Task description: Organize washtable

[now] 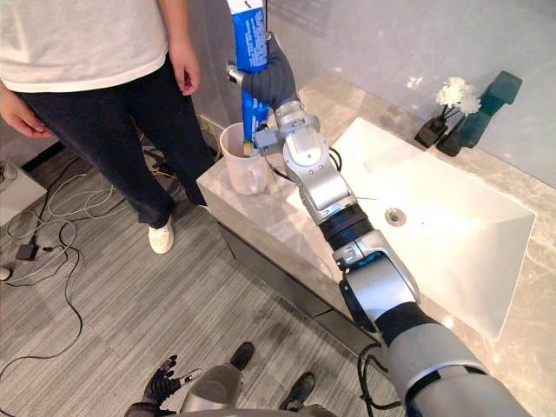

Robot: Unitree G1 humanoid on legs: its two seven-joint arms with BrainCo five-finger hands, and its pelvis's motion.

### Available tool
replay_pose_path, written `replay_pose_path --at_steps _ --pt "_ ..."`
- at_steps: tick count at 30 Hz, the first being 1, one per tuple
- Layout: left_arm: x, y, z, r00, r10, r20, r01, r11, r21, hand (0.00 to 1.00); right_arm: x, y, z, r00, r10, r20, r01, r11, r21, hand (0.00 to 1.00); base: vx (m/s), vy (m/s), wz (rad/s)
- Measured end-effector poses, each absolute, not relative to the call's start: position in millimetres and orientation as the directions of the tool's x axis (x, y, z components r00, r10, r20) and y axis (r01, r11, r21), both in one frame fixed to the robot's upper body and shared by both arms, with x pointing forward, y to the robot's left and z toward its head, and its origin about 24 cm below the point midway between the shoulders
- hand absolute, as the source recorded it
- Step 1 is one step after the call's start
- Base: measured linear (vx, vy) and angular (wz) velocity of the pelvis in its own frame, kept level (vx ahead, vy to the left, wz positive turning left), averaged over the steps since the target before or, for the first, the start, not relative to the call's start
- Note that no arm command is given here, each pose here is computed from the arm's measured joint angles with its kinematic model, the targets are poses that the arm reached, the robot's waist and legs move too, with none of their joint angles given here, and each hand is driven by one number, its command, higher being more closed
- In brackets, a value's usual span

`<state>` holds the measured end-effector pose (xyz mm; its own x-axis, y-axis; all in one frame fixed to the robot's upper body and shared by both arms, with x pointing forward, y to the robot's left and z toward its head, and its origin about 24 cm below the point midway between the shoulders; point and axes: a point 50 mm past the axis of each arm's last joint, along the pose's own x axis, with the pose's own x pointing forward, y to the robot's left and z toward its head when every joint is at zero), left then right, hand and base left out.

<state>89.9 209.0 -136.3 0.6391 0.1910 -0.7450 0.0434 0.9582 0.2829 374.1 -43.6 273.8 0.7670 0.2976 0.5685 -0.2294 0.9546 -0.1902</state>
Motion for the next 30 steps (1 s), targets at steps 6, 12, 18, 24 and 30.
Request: replay_pose_path --at_steps 6,12,18,24,30 --pt "87 210 -138 0.627 0.192 -0.755 0.039 0.960 0.276 0.00 378 -40 275 0.777 0.303 0.551 -0.218 0.952 -0.216 1.00 0.00 0.000 0.00" --pt "87 210 -138 0.628 0.190 -0.755 0.039 0.961 0.275 0.00 377 -35 273 0.775 0.312 0.549 -0.228 0.949 -0.218 1.00 0.00 0.000 0.00" --pt "87 210 -138 0.629 0.193 -0.754 0.029 0.962 0.270 0.00 377 -29 270 0.778 0.321 0.540 -0.237 0.946 -0.221 1.00 0.00 0.000 0.00" --pt "87 210 -138 0.627 0.195 -0.754 0.015 0.965 0.262 0.00 376 -26 268 0.781 0.316 0.539 -0.232 0.948 -0.219 1.00 0.00 0.000 0.00" --pt "87 210 -138 0.627 0.195 -0.754 0.014 0.965 0.261 0.00 375 -21 266 0.780 0.332 0.531 -0.233 0.941 -0.246 0.00 0.00 0.000 0.00"
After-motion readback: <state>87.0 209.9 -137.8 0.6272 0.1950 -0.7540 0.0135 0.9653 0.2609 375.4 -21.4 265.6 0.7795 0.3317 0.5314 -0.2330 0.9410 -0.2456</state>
